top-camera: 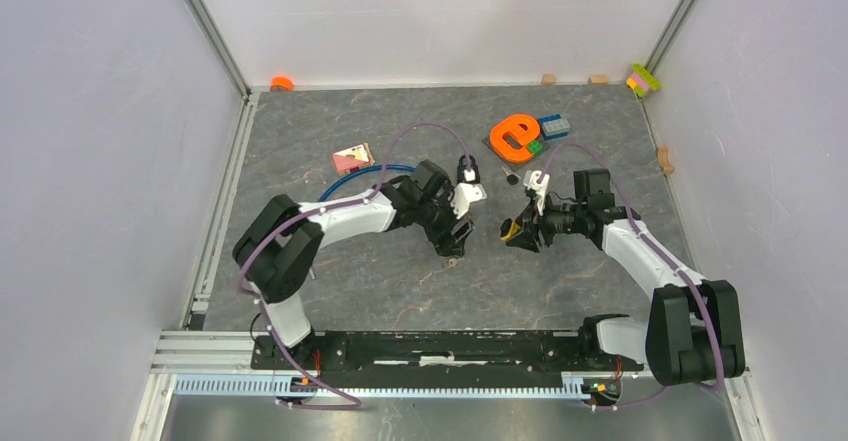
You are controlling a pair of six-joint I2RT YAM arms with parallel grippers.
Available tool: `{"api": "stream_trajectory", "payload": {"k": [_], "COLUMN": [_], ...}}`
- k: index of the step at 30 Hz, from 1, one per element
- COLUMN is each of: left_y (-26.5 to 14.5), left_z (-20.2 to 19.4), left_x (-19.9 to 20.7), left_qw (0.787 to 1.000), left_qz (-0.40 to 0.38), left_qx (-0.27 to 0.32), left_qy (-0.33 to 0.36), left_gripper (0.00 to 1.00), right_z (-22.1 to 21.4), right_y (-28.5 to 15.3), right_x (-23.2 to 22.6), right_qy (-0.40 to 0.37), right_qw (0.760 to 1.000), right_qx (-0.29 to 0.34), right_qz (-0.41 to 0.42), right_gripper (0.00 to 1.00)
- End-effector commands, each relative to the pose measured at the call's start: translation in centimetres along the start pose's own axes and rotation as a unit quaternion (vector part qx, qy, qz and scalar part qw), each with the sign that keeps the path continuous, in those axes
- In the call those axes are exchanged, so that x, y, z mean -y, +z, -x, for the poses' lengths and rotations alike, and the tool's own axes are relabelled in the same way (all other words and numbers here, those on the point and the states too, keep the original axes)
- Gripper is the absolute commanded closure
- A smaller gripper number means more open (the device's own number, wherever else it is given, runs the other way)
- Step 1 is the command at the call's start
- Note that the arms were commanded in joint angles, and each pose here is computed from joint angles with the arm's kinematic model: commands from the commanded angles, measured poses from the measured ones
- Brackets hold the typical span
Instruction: Unlock with the key
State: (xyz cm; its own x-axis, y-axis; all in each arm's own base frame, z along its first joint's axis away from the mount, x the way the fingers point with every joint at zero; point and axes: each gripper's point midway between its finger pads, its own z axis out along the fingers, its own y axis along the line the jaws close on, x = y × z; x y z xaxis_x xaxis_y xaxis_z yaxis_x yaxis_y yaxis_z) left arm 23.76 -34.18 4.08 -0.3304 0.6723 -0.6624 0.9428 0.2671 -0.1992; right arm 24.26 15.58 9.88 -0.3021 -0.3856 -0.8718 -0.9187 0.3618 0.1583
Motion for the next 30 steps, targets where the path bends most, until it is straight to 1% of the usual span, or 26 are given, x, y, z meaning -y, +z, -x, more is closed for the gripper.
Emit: {"api": "stream_trajectory", "payload": {"k": [1, 5, 7, 9, 14, 19, 24, 30], "left_y": [-4.7, -6.2, -6.6, -6.3, -5.8, -5.4, -4.7, -4.3], "left_z": [7.4, 9.9, 10.4, 10.3, 10.4, 10.9, 10.7, 10.4], "left_x": [0.2, 2.4, 3.5, 3.9, 4.0, 3.8, 4.0, 5.1], "left_qw": [0.992, 0.981, 0.974, 0.972, 0.974, 0.972, 0.973, 0.974], "left_qz": [0.029, 0.027, 0.028, 0.039, 0.074, 0.108, 0.107, 0.084], "left_qx": [0.105, 0.132, 0.136, 0.126, 0.127, 0.133, 0.125, 0.123], "left_qy": [0.065, 0.137, 0.177, 0.193, 0.173, 0.160, 0.163, 0.168], "left_gripper": [0.16, 0.14, 0.17, 0.21, 0.25, 0.33, 0.37, 0.37], "right_z": [1.7, 2.0, 2.2, 2.5, 3.1, 3.3, 3.3, 3.3], "right_y": [0.6, 1.4, 1.7, 1.8, 2.0, 2.3, 2.3, 2.3], "right_x": [-1.7, -3.2, -3.8, -4.2, -4.6, -4.6, -4.7, -4.6], "right_qy": [-0.032, -0.046, -0.050, -0.051, -0.044, -0.027, -0.023, -0.021], "right_qw": [0.997, 0.993, 0.992, 0.990, 0.988, 0.987, 0.987, 0.987], "right_qx": [0.031, 0.033, 0.034, 0.038, 0.048, 0.053, 0.054, 0.053], "right_qz": [0.060, 0.099, 0.114, 0.125, 0.138, 0.151, 0.153, 0.147], "right_gripper": [1.00, 1.00, 1.00, 1.00, 1.00, 1.00, 1.00, 1.00]}}
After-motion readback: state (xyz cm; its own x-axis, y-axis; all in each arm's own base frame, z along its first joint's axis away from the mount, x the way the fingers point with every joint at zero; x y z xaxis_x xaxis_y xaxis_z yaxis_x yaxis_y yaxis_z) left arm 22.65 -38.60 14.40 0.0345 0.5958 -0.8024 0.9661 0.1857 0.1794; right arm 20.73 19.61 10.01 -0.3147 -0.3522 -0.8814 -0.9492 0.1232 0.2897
